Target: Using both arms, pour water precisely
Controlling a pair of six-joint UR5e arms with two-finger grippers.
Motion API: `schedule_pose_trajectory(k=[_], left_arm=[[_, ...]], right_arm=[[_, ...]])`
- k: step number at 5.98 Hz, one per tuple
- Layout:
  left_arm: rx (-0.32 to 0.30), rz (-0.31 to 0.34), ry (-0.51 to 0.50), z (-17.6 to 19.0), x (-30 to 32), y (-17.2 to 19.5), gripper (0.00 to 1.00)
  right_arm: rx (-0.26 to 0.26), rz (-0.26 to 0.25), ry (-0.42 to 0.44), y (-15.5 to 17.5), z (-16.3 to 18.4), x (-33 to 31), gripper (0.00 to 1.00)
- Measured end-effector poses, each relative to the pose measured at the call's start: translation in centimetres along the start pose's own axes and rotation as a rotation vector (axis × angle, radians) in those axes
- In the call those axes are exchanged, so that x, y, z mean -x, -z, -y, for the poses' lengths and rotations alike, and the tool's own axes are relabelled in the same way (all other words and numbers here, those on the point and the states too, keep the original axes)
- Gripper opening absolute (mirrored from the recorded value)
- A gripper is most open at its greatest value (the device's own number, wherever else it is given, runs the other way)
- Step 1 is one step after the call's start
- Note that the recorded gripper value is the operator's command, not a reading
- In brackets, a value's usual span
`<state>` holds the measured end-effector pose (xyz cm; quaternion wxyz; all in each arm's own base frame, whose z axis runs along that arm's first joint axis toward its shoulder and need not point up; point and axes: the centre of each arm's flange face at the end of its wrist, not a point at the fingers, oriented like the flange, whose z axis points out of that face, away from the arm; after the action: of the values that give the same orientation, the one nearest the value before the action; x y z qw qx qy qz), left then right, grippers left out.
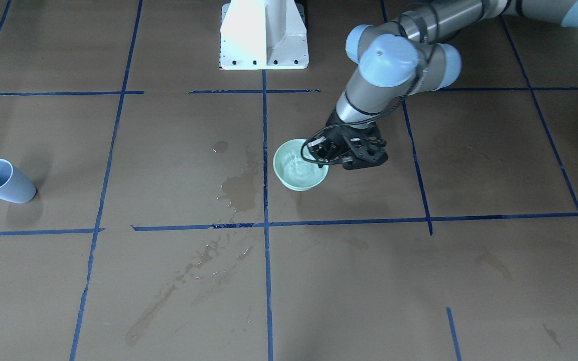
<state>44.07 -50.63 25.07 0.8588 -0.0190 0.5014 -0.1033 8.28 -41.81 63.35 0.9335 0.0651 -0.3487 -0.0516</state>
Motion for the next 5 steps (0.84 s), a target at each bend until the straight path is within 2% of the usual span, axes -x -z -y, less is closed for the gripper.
schedule_pose_trajectory(k=[3,5], left_arm=[[0.014,0.025,-0.161,7.9,15.7,7.5,0.00],[0.028,0.038,-0.267,10.3,28.4,12.0,0.00]], right_arm=[[0.002,0.000,-0.001,-0.1,-0.1,-0.1,1.00],[0.003,0.000,-0.002,-0.1,-0.1,-0.1,1.00]])
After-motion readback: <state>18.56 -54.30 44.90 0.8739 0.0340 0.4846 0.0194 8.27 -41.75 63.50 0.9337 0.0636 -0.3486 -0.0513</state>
